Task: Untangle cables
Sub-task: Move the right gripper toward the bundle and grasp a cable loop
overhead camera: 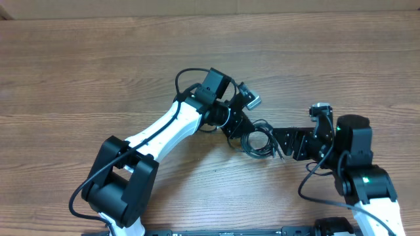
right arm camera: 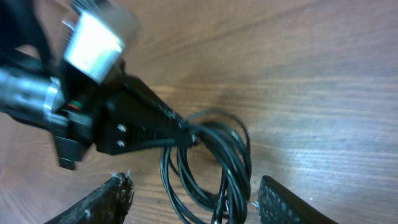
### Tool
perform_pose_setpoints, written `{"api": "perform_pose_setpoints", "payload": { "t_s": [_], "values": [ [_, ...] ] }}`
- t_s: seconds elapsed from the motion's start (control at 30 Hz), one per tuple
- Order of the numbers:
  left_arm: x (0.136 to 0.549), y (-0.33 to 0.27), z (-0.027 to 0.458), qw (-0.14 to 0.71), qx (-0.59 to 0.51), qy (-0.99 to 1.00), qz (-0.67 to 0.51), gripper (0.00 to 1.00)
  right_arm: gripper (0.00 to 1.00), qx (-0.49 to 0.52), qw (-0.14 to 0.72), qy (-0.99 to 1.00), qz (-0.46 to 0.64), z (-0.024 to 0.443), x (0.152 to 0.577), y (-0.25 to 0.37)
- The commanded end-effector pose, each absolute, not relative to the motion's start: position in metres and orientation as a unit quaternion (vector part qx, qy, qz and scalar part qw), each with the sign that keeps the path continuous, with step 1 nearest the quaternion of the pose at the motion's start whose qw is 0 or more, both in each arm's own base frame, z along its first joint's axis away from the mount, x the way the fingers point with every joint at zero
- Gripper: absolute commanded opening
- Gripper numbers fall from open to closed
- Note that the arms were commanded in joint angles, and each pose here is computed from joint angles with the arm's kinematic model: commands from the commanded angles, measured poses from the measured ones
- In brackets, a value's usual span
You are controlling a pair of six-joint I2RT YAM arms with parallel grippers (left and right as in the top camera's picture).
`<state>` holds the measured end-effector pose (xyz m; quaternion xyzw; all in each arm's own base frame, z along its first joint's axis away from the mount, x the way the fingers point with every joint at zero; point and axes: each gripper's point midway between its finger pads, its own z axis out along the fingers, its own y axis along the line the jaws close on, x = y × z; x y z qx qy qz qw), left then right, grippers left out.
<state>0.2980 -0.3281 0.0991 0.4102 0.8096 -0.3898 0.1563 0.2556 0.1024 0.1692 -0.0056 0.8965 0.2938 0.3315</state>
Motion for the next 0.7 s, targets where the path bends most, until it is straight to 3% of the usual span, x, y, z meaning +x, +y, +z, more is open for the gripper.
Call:
{"api": "perform_pose_setpoints", "payload": {
  "t_s": [0.0, 0.07, 0.2, 0.67],
  "values": [
    [0.297, -0.341, 0.135, 0.182, 0.428, 0.777, -0.425, 0.04, 0.63, -0.007, 0.312, 0.900, 0.304, 0.165, 0.260, 0.107],
    [0.293, -0.343, 0.138, 0.177, 0.428, 0.770, -0.438, 0.04, 0.61, -0.002, 0.295, 0.907, 0.302, 0.155, 0.262, 0.107],
    [0.290, -0.345, 0.140, 0.167, 0.421, 0.771, -0.448, 0.04, 0.45, 0.007, 0.261, 0.917, 0.301, 0.137, 0.264, 0.108],
    [0.290, -0.345, 0.140, 0.168, 0.421, 0.771, -0.447, 0.04, 0.18, 0.019, 0.225, 0.927, 0.298, 0.118, 0.264, 0.107]
  ]
}}
